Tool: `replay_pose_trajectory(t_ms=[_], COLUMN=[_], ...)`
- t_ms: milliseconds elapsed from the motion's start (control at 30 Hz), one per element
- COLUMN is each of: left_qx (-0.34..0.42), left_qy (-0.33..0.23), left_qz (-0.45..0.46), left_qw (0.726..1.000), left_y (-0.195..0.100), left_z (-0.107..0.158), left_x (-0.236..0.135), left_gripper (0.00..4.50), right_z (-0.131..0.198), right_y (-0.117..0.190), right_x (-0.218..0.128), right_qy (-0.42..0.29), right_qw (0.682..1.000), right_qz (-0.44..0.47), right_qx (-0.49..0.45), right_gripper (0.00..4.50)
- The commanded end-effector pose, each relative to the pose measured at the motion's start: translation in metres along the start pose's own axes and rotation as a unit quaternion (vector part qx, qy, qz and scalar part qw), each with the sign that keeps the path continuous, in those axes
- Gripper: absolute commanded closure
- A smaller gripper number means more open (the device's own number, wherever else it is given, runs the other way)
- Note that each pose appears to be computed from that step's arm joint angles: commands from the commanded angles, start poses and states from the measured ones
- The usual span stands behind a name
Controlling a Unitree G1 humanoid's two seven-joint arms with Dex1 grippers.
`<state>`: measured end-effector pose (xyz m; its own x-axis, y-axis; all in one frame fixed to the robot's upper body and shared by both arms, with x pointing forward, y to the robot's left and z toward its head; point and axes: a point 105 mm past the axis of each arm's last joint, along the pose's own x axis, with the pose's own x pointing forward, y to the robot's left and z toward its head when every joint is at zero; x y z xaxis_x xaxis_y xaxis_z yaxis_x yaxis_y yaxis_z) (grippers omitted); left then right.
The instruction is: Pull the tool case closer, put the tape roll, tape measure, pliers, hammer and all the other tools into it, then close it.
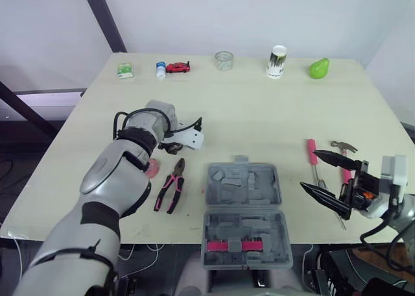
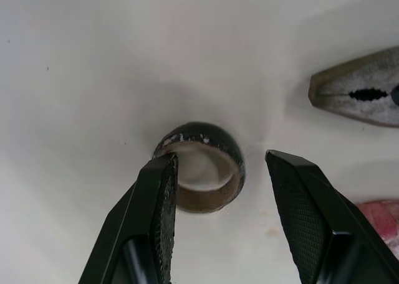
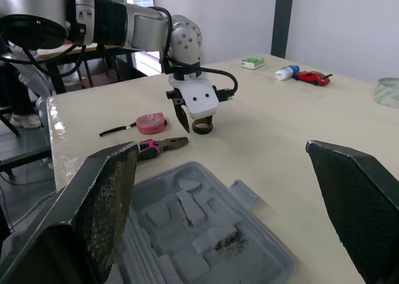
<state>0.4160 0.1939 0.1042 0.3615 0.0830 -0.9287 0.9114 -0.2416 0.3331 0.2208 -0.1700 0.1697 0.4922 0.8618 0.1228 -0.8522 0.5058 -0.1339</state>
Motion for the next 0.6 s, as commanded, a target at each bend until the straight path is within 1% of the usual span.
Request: replay_pose_trajectory(t_ms=[33, 100, 133, 233, 300, 367, 467, 533, 567, 600], left_qx=[0.004, 0.006, 0.005, -0.003, -0.012, -0.027, -0.073, -0.112, -0.124, -0.137], left_qy=[0.018, 0.023, 0.023, 0.021, 0.009, -0.035, -0.145, -0.223, -0.25, -0.294], left_qz=[-0.001, -0.003, -0.003, 0.002, 0.006, -0.004, -0.062, -0.084, -0.088, -0.096], left_qw=[1.0, 1.0, 1.0, 1.0, 1.0, 0.999, 0.985, 0.965, 0.956, 0.941], left_y=[-0.002, -0.005, -0.005, -0.003, -0.001, 0.001, -0.005, -0.01, -0.014, -0.02], left_z=[-0.007, -0.009, -0.01, -0.013, -0.016, -0.01, 0.008, 0.021, 0.026, 0.035], left_x=[0.003, 0.005, 0.006, 0.002, -0.005, -0.018, -0.047, -0.068, -0.076, -0.089], left_gripper=[3.35, 4.4, 4.47, 4.47, 4.47, 4.47, 4.47, 4.47, 4.47, 4.47], right_z=[0.011, 0.01, 0.009, 0.007, 0.007, 0.006, 0.004, 0.004, 0.005, 0.005], right_y=[0.002, 0.003, 0.003, 0.003, 0.004, 0.006, 0.009, 0.009, 0.01, 0.011], right_x=[-0.006, -0.01, -0.011, -0.014, -0.014, -0.014, -0.018, -0.022, -0.024, -0.025], right_qy=[-0.005, -0.002, 0.0, 0.003, 0.004, 0.01, 0.028, 0.035, 0.036, 0.039], right_qw=[1.0, 1.0, 1.0, 0.999, 0.999, 0.999, 0.998, 0.998, 0.998, 0.998], right_qz=[0.0, -0.001, 0.0, 0.002, 0.004, 0.013, 0.028, 0.029, 0.028, 0.028], right_qx=[-0.031, -0.031, -0.031, -0.033, -0.035, -0.039, -0.043, -0.045, -0.048, -0.052], right_gripper=[0.0, 0.0, 0.0, 0.0, 0.0, 0.0, 0.0, 0.0, 0.0, 0.0])
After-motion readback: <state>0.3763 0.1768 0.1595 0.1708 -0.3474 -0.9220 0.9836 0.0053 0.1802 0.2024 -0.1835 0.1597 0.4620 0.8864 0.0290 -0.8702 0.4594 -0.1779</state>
